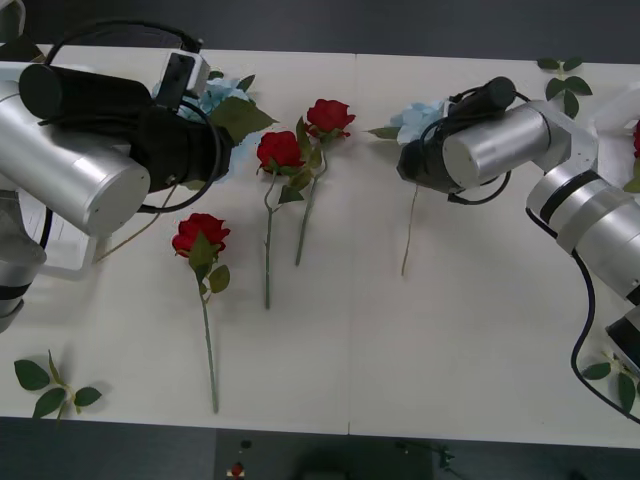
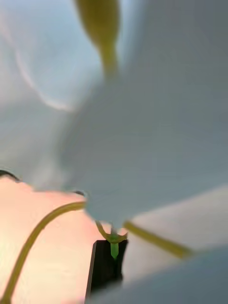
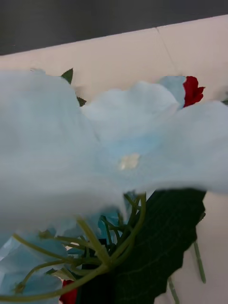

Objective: Put the red flowers into the right box and the blue flowers into the left box

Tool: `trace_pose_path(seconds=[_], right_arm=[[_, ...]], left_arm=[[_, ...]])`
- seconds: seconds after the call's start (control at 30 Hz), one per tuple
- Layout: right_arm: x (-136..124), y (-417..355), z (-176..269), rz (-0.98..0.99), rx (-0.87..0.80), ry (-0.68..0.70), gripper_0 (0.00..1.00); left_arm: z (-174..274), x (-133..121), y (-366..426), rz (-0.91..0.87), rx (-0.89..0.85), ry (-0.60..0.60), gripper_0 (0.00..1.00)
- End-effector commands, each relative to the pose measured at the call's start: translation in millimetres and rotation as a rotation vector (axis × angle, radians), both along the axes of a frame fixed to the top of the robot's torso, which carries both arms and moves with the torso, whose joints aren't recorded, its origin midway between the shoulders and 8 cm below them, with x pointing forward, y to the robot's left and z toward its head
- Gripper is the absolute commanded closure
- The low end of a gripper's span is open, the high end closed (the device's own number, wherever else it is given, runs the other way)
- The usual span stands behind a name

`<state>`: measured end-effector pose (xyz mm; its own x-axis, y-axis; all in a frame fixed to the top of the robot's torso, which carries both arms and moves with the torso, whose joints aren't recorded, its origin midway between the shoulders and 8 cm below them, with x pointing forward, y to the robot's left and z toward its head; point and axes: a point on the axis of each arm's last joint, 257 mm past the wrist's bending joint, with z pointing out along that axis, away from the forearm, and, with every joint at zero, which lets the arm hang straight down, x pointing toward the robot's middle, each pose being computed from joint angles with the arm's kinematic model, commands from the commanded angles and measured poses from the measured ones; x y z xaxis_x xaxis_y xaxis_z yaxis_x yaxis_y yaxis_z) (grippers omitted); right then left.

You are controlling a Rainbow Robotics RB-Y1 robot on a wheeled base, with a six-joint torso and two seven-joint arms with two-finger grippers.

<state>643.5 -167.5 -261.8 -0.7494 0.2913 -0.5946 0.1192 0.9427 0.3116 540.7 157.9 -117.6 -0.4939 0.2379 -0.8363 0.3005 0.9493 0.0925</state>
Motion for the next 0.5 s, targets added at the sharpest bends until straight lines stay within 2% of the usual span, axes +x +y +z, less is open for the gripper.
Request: trace_pose_path(seconds=[0.03,0.2,0.5], right_arm=[[21.3,-5.8,55.4,-0.029,0.099,-0.068,1.0],[22.6,-29.8,90.0,0.017,0.115,-0.097,1.0],[-2.3,-63.6,147.3,0.171,0.172,-0.156,1.0]], left_arm=[[66.3,-6.8,21.0,0.034,0.088,-0.158,1.0],[118.8,-9.9,89.4,0.173,0.279,-0.327,1.0],[164.1,-20.4,230.0,0.427,0.311,-0.398,1.0]])
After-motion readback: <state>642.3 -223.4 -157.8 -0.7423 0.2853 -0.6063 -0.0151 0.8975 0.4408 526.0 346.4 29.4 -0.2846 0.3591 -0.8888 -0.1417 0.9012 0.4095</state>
